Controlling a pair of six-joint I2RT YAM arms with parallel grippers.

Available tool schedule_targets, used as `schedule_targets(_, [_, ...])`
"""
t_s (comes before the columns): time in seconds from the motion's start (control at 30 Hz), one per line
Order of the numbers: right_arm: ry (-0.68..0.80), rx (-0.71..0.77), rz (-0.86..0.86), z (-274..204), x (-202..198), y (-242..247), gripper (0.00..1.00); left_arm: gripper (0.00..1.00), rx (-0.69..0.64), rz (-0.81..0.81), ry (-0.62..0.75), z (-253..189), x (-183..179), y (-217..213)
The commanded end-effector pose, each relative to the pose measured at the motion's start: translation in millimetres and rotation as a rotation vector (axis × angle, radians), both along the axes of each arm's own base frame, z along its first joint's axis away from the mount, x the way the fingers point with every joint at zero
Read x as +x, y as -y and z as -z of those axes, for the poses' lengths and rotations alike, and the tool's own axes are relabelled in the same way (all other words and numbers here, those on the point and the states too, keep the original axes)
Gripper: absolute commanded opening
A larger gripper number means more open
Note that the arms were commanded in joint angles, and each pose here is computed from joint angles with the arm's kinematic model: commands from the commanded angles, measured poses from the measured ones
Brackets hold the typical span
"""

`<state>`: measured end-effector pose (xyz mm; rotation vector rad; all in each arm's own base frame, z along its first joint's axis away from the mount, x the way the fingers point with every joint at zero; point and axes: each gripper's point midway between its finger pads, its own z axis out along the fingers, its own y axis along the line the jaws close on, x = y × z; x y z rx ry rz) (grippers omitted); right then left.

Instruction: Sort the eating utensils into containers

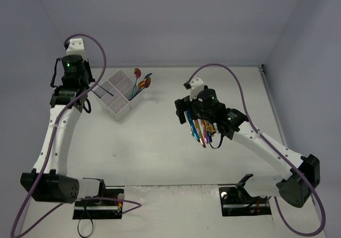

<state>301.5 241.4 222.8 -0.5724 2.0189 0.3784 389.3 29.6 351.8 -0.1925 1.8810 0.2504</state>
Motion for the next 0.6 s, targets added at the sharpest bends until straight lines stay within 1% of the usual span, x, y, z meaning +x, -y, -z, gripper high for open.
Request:
schedule_targets(0.0, [0.051, 0.038, 0.062, -17, 4, 14, 0.99, 0.0, 0.033, -0.052, 0.146, -44, 39, -23])
schedule_targets(0.13, [0.038, 0.025, 0.075, -11, 2, 21, 1.0, 0.0, 0.044, -0.076, 0.158, -40, 61, -30])
schedule_targets(0.2, [0.027, 0.018, 0.076, -5, 2, 22, 1.0, 0.0, 0.051, -0.119, 0.165, -35, 68, -48])
schedule_targets(0.23, [0.023, 0.015, 0.077, -3, 2, 22, 1.0, 0.0, 0.055, -0.123, 0.164, -32, 72, -51])
schedule_targets(0.33, [0.008, 0.005, 0.078, 3, 2, 22, 1.0, 0.0, 0.068, -0.133, 0.147, -16, 84, -57])
schedule_targets(0.47, [-0.008, -0.014, 0.083, 11, 5, 24, 1.0, 0.0, 0.069, -0.106, 0.106, 8, 94, -54])
schedule_targets(0.57, [-0.021, -0.028, 0.089, 18, 6, 25, 1.0, 0.09, 0.074, -0.1, 0.063, 28, 96, -54])
